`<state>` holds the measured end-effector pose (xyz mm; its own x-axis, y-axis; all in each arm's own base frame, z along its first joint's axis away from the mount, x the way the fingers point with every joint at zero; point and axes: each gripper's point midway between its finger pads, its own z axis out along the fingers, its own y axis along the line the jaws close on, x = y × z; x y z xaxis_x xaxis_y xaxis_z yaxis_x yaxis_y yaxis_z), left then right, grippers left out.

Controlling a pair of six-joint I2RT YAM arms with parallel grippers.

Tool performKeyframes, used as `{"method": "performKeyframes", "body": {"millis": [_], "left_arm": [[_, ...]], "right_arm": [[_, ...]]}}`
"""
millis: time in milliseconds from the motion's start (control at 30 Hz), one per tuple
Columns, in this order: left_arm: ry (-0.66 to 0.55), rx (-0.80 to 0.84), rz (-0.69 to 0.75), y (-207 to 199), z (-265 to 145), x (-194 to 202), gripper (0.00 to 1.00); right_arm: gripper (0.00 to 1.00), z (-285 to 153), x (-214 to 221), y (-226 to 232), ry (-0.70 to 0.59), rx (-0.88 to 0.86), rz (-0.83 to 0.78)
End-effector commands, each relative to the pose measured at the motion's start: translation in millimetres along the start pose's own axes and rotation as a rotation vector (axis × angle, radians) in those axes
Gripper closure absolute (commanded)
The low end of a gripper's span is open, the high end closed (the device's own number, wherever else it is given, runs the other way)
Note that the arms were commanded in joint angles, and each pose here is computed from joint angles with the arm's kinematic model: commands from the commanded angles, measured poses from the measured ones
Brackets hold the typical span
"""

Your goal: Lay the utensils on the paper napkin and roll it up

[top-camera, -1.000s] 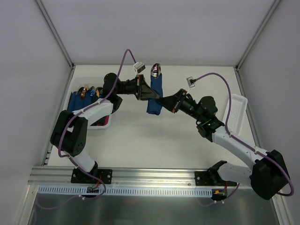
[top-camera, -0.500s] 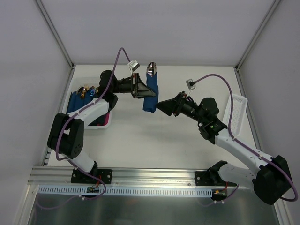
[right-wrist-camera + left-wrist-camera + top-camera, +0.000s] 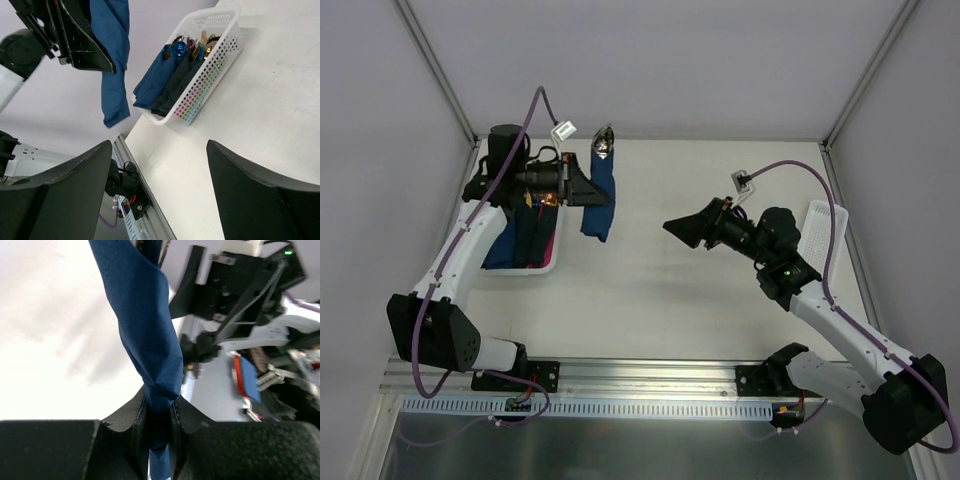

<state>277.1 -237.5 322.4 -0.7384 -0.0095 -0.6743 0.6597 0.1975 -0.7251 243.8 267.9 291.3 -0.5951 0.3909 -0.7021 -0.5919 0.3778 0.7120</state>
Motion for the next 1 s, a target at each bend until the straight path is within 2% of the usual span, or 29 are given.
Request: {"method": "performKeyframes", "body": {"millis": [0, 133, 200, 433, 600, 967], "left_arm": [[0.065, -0.112, 0.075, 9.3, -44.0, 21.5, 1.0], [0.08, -0.335, 0.089, 48.0, -91.9, 32.0, 1.0], [0.106, -0.382, 0.085, 66.0, -109.0, 36.7, 1.0], [0.102, -0.53, -0.113, 119.7, -188.1, 50.1, 1.0], [0.14, -0.557, -0.193, 147.7, -200.7, 65.4, 1.0], [0.114, -0.542, -0.341, 190.1, -197.0, 75.6, 1.0]], "right_arm": [[0.2, -6.8, -9.4, 8.7, 0.0, -0.01, -0.05], [0.19, -6.6, -2.3, 1.0, 0.022, 0.007, -0.034], [0.19, -5.7, 0.3, -0.9, 0.032, 0.008, -0.028], [0.19, -3.2, 10.7, -12.3, 0.059, 0.031, -0.002], [0.19, -2.8, 16.8, -17.7, 0.07, 0.038, 0.012], [0.19, -3.4, 21.4, -22.4, 0.08, 0.047, 0.021]]}}
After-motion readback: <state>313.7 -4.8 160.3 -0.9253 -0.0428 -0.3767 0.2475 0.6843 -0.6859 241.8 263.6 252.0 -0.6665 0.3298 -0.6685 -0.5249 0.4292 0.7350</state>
